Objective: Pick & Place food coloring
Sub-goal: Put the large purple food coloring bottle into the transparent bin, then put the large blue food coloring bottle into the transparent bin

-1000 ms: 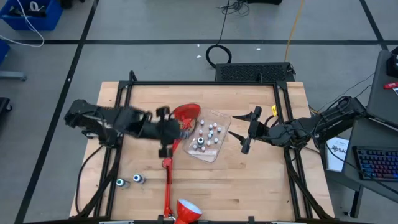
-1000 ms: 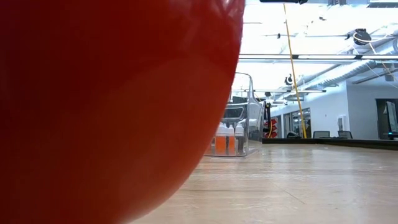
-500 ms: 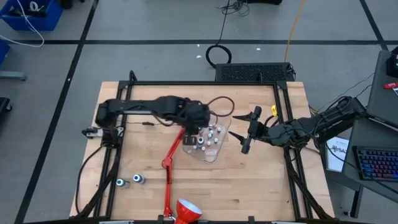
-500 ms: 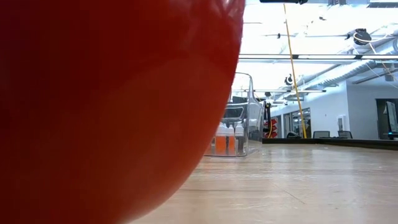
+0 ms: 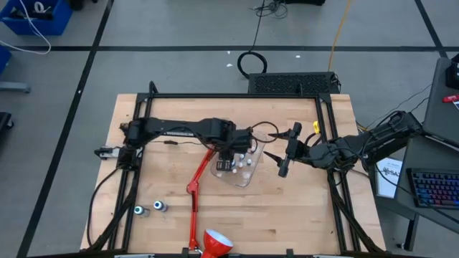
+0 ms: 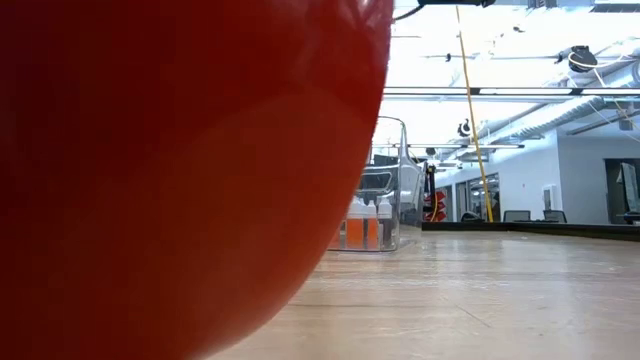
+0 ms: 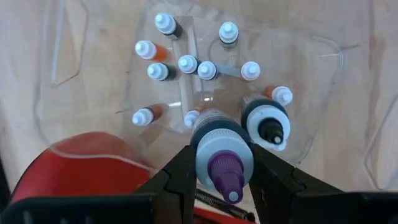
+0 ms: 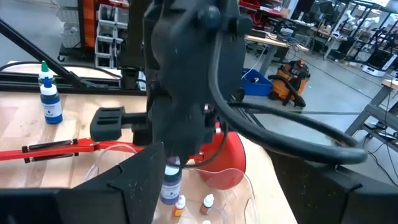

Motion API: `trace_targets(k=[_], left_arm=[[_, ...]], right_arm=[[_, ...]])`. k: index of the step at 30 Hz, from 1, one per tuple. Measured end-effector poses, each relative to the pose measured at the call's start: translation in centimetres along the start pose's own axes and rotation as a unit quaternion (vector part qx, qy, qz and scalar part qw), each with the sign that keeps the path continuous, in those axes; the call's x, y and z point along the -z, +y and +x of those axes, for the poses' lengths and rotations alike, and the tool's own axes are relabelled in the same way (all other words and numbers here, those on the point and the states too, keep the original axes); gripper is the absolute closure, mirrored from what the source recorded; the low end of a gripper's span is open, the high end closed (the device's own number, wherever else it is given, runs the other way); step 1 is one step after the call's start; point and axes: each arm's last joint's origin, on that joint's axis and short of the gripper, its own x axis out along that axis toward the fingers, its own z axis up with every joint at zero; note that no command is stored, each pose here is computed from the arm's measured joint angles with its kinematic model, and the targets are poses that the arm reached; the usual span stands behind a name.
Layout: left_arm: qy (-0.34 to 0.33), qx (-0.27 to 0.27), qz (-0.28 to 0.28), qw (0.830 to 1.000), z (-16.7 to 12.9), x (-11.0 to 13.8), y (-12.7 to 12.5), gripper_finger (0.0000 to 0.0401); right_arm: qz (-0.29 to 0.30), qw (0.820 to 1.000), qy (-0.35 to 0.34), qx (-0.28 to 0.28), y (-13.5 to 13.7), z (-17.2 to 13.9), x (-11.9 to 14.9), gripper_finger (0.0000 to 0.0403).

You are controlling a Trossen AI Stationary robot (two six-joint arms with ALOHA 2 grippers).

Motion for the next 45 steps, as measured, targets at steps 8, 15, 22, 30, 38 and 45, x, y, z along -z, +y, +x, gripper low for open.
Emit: trace_targets(k=[8,15,22,30,38,45], left_arm=[[-0.033,0.036,-0.007,0.999,1.5,-0.5,1.2,0.0282],[-0.023,0.054,-0.026,0.998,3.3,0.4,2.5,0.0282],[-0.018,0.082,-0.045,0.995,5.5,1.5,3.3,0.0282],[-0.014,0.089,-0.077,0.993,5.3,1.5,3.2,0.0265],[-0.011,0.086,-0.113,0.990,2.4,0.7,3.7,0.0073],[0.013,0.074,-0.138,0.988,-2.9,0.6,3.9,0.0006]], right_arm=[[0.000,1.000,0.000,0.000,0.0,0.0,0.0,0.0124],[-0.001,1.000,0.001,-0.001,0.0,0.0,0.0,0.0124],[0.003,1.000,0.001,-0.001,0.0,0.0,0.0,0.0124],[0.003,1.000,0.001,-0.001,0.0,0.0,0.0,0.0124],[0.003,1.000,0.001,-0.001,0.0,0.0,0.0,0.0124],[0.003,1.000,0.002,-0.001,0.0,0.0,0.0,0.0124]])
